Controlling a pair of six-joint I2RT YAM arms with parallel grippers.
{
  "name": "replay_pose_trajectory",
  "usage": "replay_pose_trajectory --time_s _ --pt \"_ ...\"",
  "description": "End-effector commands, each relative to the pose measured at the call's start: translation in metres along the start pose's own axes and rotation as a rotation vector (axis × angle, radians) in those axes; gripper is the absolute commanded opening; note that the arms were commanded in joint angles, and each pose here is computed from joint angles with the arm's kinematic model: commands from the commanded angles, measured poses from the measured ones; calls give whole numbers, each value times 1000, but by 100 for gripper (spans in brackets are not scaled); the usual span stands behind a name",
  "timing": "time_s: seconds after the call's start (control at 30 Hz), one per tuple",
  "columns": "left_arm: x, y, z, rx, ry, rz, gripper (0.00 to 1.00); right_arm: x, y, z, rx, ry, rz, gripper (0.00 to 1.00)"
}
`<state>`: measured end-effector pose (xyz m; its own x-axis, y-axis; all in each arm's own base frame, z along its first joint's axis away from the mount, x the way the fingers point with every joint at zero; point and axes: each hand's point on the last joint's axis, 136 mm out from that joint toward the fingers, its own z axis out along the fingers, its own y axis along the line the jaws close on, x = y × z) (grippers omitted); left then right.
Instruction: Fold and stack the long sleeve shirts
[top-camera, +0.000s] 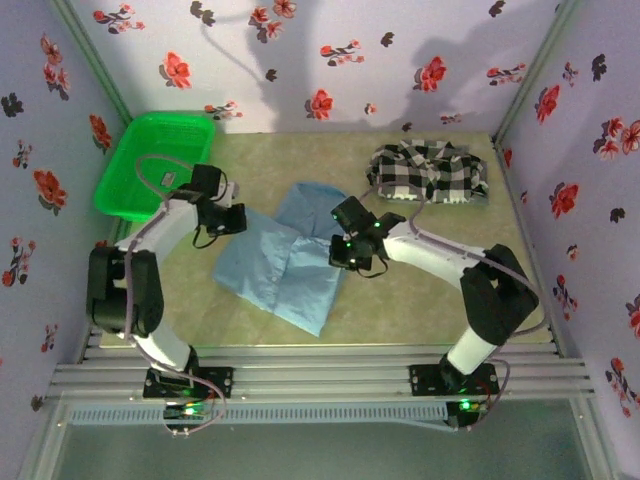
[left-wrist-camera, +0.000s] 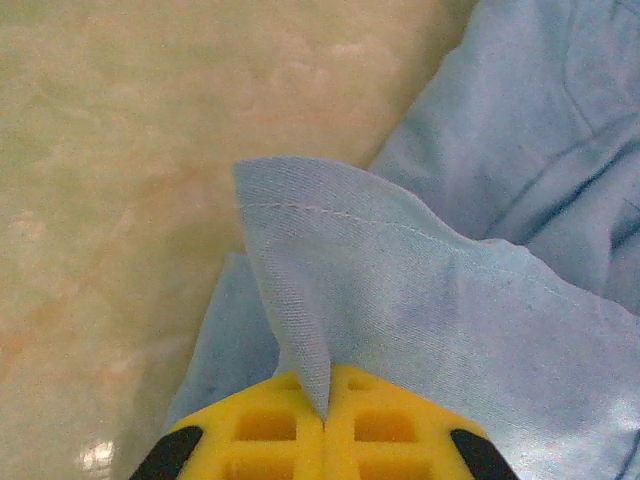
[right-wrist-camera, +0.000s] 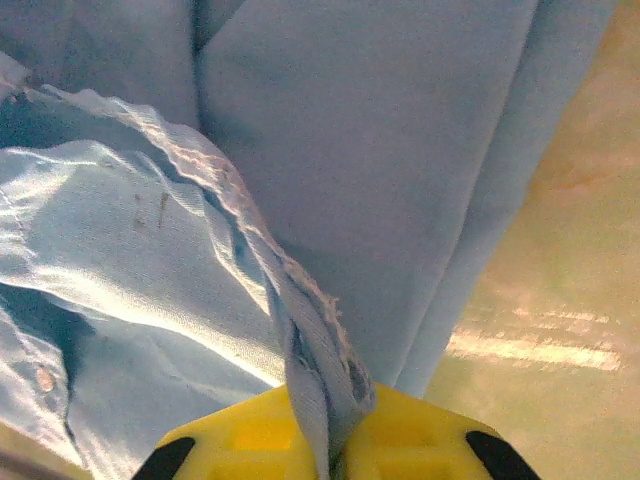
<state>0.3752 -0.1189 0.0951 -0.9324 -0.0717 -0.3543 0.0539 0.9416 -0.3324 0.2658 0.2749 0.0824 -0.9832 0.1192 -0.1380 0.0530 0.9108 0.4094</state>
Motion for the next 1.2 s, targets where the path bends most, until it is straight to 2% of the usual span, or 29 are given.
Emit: replay_pose_trajectory --time_s 0.0,0.07,0.1,0.17,0.2,0.27,0.3,0.37,0.43,0.57,0.67,0.7,0.8,0.87,1.0,1.17 --pt "-17 0 14 5 -20 -35 2 -6 -17 15 62 27 -24 16" --pt "-17 1 24 -8 -3 -43 8 -10 -24 22 80 27 -17 21" --pt "-18 1 28 -11 6 -47 16 -13 -25 25 84 29 -14 27" --pt "-23 2 28 -26 7 -68 45 -19 -25 25 96 10 -25 36" --pt "-28 2 21 -45 -9 -76 55 -22 -26 23 106 0 -29 43" --pt "-44 1 -5 -76 -69 -83 71 -27 -26 15 123 -25 -39 52" --pt "-53 0 -28 -98 -107 -95 92 -29 -28 7 145 -41 -46 55" --pt "-57 -4 -72 -125 -152 -123 99 -33 -32 -11 187 -77 -66 61" --pt "-42 -9 -108 -123 -160 -175 100 -34 -30 -31 210 -111 -101 67" --pt "43 -10 -134 -112 -46 -336 99 -22 6 -52 136 -112 -270 71" --pt "109 -17 -124 -38 18 -478 95 -11 46 -47 -27 -52 -326 64" --pt "126 -22 -117 -1 30 -521 91 -8 61 -42 -94 -24 -334 61" --pt "161 -33 -90 65 53 -619 77 -11 82 -21 -156 40 -345 46" --pt "174 -40 -71 105 60 -680 69 -16 95 -8 -190 78 -357 38" --pt "178 -47 -47 164 21 -767 61 -21 106 20 -204 168 -385 30" --pt "173 -53 -24 172 2 -817 56 -28 106 48 -210 241 -392 28"
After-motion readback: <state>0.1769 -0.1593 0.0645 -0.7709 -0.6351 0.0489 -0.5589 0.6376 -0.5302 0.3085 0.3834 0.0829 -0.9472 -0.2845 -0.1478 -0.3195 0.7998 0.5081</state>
